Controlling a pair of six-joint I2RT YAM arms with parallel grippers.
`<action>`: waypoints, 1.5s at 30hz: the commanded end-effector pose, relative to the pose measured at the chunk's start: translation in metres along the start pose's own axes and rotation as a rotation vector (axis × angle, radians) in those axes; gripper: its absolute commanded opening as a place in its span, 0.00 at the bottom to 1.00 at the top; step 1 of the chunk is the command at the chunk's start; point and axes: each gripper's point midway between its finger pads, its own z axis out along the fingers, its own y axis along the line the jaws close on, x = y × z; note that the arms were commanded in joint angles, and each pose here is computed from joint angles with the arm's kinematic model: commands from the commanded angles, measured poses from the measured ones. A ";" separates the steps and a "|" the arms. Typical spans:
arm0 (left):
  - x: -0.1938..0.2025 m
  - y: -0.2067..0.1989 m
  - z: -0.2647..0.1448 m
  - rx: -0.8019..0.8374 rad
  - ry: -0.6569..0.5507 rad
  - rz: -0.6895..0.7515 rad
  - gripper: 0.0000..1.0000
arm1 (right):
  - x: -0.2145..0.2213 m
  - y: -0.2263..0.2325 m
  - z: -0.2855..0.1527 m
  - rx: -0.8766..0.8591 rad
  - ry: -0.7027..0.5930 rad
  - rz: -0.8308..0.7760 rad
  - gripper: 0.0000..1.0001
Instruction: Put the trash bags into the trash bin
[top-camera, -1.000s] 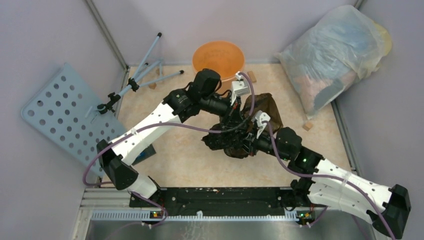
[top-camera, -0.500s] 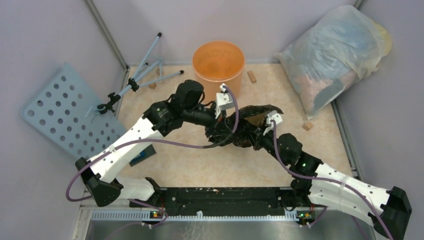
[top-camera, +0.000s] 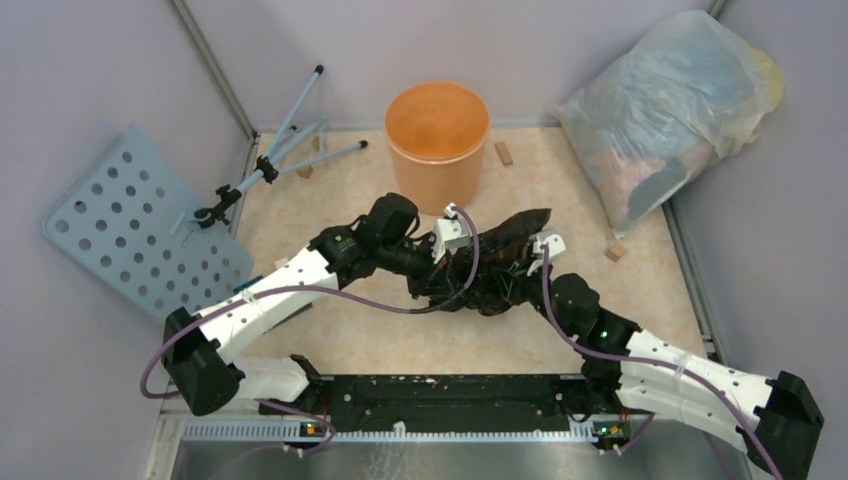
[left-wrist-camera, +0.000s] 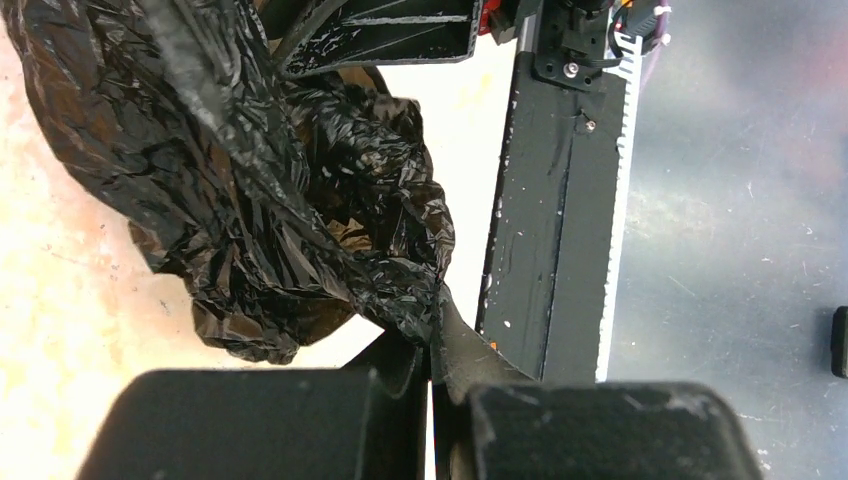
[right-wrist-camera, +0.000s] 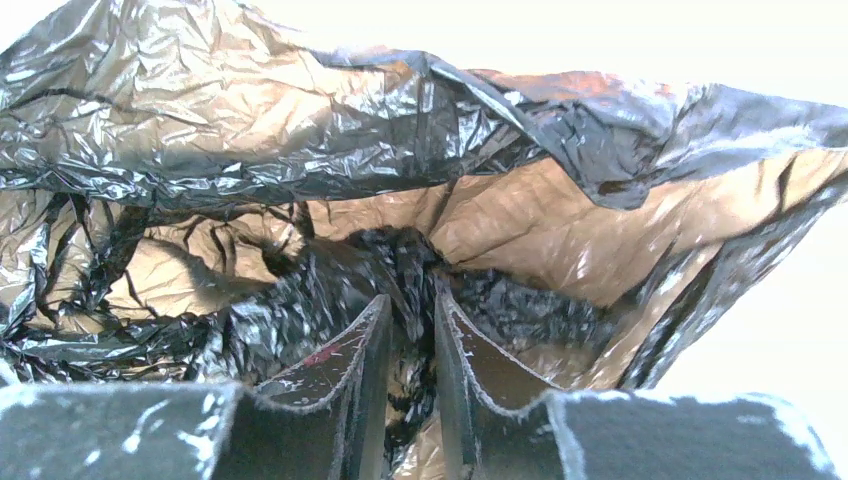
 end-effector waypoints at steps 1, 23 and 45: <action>-0.018 -0.001 0.002 -0.010 -0.084 0.050 0.00 | -0.013 -0.002 -0.002 0.028 -0.054 0.029 0.23; -0.042 -0.017 -0.005 0.020 -0.127 0.101 0.00 | 0.005 0.027 0.073 -0.032 -0.063 0.019 0.00; -0.054 -0.026 -0.020 0.007 -0.169 0.145 0.00 | 0.102 0.014 0.123 0.030 0.234 0.307 0.00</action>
